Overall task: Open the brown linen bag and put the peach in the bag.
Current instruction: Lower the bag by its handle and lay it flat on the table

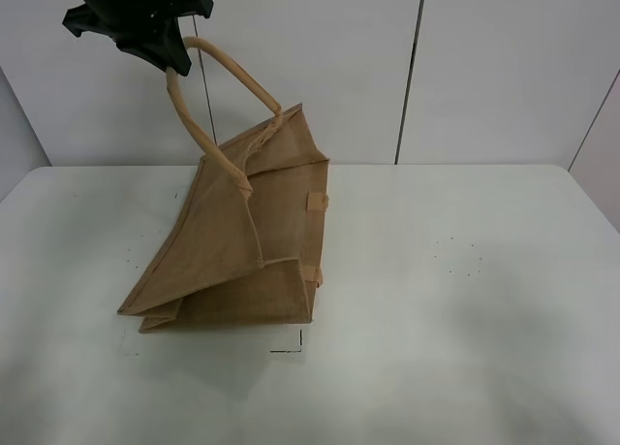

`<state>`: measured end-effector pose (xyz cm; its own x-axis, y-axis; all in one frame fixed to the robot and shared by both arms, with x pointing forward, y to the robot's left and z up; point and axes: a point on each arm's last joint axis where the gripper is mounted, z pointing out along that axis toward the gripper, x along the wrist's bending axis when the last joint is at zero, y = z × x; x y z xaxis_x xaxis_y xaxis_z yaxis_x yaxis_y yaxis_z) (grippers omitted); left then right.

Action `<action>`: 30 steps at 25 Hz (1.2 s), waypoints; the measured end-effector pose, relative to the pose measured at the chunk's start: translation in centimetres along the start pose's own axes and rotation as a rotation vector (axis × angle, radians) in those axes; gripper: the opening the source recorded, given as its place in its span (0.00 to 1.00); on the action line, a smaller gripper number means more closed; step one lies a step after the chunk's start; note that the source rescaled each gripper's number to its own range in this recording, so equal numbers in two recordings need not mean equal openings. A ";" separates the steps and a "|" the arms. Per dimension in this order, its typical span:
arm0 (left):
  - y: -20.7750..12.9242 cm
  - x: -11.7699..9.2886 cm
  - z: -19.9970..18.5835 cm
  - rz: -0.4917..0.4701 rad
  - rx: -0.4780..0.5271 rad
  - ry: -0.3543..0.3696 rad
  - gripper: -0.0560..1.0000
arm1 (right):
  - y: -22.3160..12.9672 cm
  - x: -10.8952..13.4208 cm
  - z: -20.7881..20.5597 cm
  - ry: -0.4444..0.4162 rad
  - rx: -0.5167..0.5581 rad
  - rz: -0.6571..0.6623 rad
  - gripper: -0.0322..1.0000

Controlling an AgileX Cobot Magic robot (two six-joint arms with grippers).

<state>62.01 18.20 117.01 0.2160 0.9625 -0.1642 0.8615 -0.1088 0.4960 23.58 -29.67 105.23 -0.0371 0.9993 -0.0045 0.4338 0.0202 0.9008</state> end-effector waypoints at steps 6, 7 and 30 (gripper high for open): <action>-1.2 0.5 2.7 -0.013 0.067 0.010 0.05 | 0.0 0.0 0.0 0.000 0.000 0.005 1.00; -1.5 0.6 3.4 -0.017 0.073 0.008 0.05 | 0.0 0.0 0.0 0.000 0.000 0.005 1.00; -8.4 1.8 19.3 -0.106 0.164 -0.143 0.67 | 0.0 0.0 0.0 0.000 0.000 0.005 1.00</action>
<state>64.03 16.04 96.06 0.1734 0.9270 -0.3327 0.9433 -0.0593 0.3266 23.58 -29.67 105.23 -0.0344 0.9994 0.0001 0.4340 0.0148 0.9008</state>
